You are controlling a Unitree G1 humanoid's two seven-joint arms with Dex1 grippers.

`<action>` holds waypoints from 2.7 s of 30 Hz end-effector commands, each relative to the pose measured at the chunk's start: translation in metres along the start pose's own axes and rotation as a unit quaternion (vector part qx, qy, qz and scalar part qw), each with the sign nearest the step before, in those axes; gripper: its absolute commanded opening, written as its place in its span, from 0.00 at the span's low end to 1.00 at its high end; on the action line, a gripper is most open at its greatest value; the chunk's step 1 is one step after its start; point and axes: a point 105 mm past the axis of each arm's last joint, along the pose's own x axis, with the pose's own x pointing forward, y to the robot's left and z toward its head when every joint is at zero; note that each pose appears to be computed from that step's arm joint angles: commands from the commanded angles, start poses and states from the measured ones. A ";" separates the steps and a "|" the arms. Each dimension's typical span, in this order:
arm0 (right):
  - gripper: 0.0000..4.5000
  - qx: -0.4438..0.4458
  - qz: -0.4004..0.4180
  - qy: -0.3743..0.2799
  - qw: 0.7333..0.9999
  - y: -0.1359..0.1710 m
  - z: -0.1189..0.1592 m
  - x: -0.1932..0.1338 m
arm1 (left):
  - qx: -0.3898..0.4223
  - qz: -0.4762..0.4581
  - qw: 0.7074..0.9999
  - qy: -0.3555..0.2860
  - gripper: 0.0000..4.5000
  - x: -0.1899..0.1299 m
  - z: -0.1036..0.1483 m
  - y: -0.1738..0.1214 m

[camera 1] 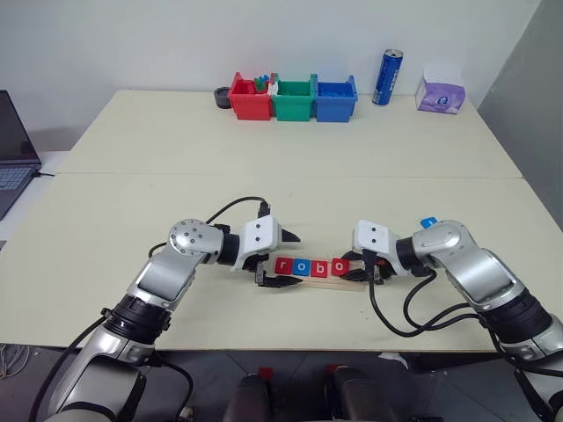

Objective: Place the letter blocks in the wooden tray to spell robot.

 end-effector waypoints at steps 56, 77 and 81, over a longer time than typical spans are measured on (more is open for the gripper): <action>0.01 -0.062 -0.045 0.020 0.997 0.005 0.000 -0.002 | 0.013 0.031 0.999 0.000 1.00 -0.011 0.004 0.005; 0.01 -0.055 -0.061 -0.013 0.997 -0.003 0.015 -0.009 | 0.017 0.035 0.999 -0.003 1.00 -0.011 0.007 0.006; 0.04 -0.017 -0.126 -0.051 0.991 -0.014 0.021 -0.040 | 0.008 0.043 0.999 -0.020 1.00 -0.009 0.014 0.009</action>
